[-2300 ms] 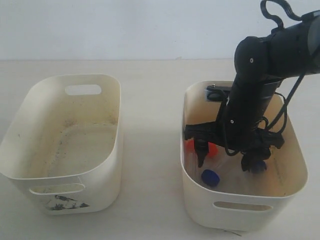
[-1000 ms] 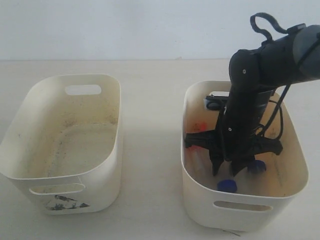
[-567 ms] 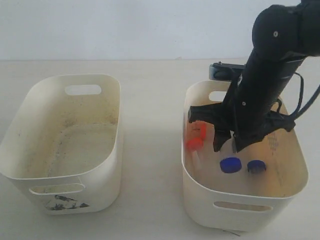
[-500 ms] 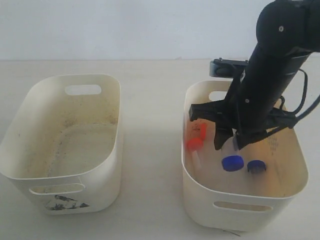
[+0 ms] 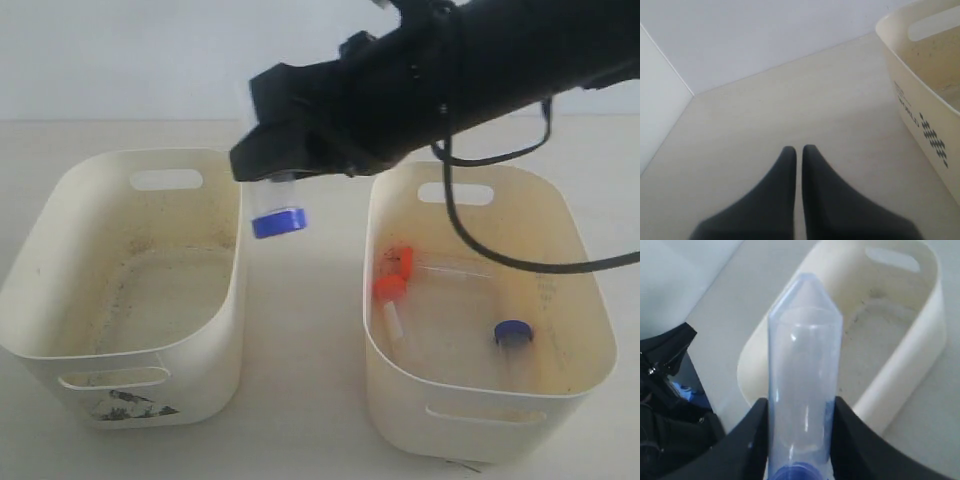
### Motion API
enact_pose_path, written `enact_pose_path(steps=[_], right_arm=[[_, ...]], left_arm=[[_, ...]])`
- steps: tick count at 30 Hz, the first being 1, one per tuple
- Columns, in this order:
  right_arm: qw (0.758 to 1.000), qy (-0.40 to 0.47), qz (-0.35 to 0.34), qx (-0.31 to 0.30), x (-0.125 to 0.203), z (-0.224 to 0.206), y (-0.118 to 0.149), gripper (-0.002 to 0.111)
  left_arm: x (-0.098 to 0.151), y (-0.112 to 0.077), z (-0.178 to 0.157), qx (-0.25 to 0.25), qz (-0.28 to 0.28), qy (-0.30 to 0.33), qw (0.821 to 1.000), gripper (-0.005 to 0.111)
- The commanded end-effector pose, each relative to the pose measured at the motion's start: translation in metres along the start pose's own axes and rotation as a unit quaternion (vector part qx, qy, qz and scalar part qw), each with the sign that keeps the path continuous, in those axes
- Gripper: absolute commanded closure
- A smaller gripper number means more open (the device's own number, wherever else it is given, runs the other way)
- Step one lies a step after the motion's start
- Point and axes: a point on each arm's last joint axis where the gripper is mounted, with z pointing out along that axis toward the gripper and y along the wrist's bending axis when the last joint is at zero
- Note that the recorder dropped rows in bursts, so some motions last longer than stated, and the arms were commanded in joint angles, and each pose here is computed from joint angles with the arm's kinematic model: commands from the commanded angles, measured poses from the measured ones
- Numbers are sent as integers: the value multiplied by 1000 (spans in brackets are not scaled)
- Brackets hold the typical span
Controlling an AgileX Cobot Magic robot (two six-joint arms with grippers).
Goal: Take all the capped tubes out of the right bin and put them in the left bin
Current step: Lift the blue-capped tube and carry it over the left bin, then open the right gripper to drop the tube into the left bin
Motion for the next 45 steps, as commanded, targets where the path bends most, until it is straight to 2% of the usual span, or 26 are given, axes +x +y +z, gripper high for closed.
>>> enact_pose_path(steps=[1,3,7,11,16,18,20,23,24,25,27,29,33,36,38,45], right_arm=[[998,-25,-55,-4,-15,41,15,108],[997,-19,-76,1,-23,68,18,108],[999,-2,-35,15,-29,101,4,108],[999,18,-35,31,-23,115,-8,108],[998,23,-43,32,-22,117,-9,105],[998,23,-47,30,-24,116,-8,94],[998,20,-50,30,-26,116,-7,77],[998,12,-52,34,-29,115,-7,42],[998,11,-53,37,-29,116,-8,36],[998,10,-53,37,-29,116,-8,35],[998,10,-52,37,-29,116,-8,38],[998,14,-49,33,-28,115,-7,51],[996,29,-81,14,-29,104,4,108],[994,32,-102,16,-32,92,11,107],[995,39,-90,23,-33,83,16,107],[982,88,-113,120,-13,44,13,107]], left_arm=[[-1,0,0,0,-6,-3,1000,102],[-1,0,0,0,-6,-3,1000,102],[-1,0,0,0,-6,-3,1000,102],[-1,0,0,0,-6,-3,1000,102],[-1,0,0,0,-6,-3,1000,102],[-1,0,0,0,-6,-3,1000,102],[-1,0,0,0,-6,-3,1000,102],[-1,0,0,0,-6,-3,1000,102],[-1,0,0,0,-6,-3,1000,102],[-1,0,0,0,-6,-3,1000,102],[-1,0,0,0,-6,-3,1000,102],[-1,0,0,0,-6,-3,1000,102],[-1,0,0,0,-6,-3,1000,102],[-1,0,0,0,-6,-3,1000,102],[-1,0,0,0,-6,-3,1000,102],[-1,0,0,0,-6,-3,1000,102]])
